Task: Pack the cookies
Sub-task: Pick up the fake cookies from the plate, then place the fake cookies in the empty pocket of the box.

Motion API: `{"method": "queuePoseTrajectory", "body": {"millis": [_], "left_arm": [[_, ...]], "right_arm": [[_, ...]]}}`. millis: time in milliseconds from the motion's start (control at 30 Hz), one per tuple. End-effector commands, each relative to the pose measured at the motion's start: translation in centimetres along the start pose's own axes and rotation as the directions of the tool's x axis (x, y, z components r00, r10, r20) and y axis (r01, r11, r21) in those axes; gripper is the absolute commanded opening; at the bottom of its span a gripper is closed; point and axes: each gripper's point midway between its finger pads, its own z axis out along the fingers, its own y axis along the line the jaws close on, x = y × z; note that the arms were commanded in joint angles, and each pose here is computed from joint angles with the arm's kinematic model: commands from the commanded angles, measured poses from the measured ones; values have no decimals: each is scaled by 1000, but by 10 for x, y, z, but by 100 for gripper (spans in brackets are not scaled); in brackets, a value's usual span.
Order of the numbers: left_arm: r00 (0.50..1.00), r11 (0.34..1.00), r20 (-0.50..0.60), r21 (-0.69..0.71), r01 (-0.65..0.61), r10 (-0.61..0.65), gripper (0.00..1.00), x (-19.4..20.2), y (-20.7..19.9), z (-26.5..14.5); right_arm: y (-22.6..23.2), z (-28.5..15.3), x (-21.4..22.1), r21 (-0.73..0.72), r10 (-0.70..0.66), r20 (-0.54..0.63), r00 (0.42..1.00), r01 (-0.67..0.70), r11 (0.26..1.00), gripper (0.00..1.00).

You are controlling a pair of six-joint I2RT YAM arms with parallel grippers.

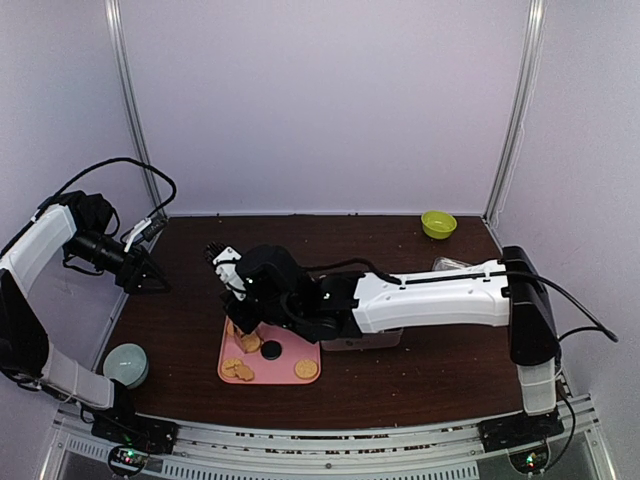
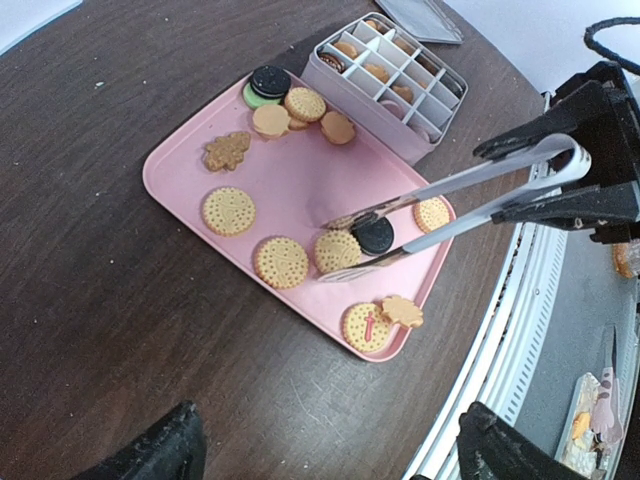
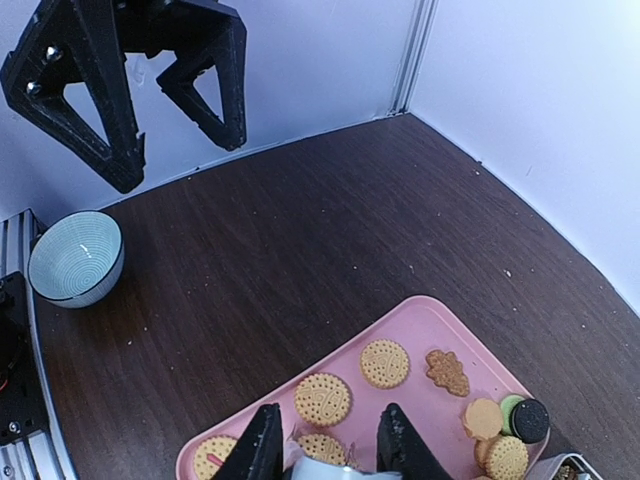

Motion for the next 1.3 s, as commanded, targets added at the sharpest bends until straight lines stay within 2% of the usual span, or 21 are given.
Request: {"method": "queuePoseTrajectory", "body": {"millis": [0,133,233,633,1000,1067,1167,1267], "left_arm": [[1000,1000,15,6,-11,11,90,-3,-4,-4],[1000,1000,18,10,-9,9,90,-4,-4,-4],[1000,1000,18,11,-10,9,90,-4,-4,-4],[1000,1000,25,22,-8,7,89,-5,-4,-3],[1000,1000,27,20,-5,5,89,-7,-6,-6],[1000,1000,25,18,-8,7,89,-7,-6,-6],[1000,1000,26,21,-7,6,89,-6,-6,-6],[1000,1000,28,25,-4,3,89,-7,-6,-5]], "right_arm": [[-28,-48,-70,30,37,141,989,-42,999,20],[-51,-88,-105,48,61,233,970,-74,996,20],[-69,-112,-108,72,68,255,964,-89,993,20],[-127,-172,-11,236,103,143,984,-135,962,19],[-132,-179,15,254,135,115,984,-160,954,19],[-132,-178,15,255,134,109,985,-157,954,22],[-132,-177,18,258,128,95,987,-149,955,31],[-133,-178,20,265,124,89,988,-144,954,34]]}}
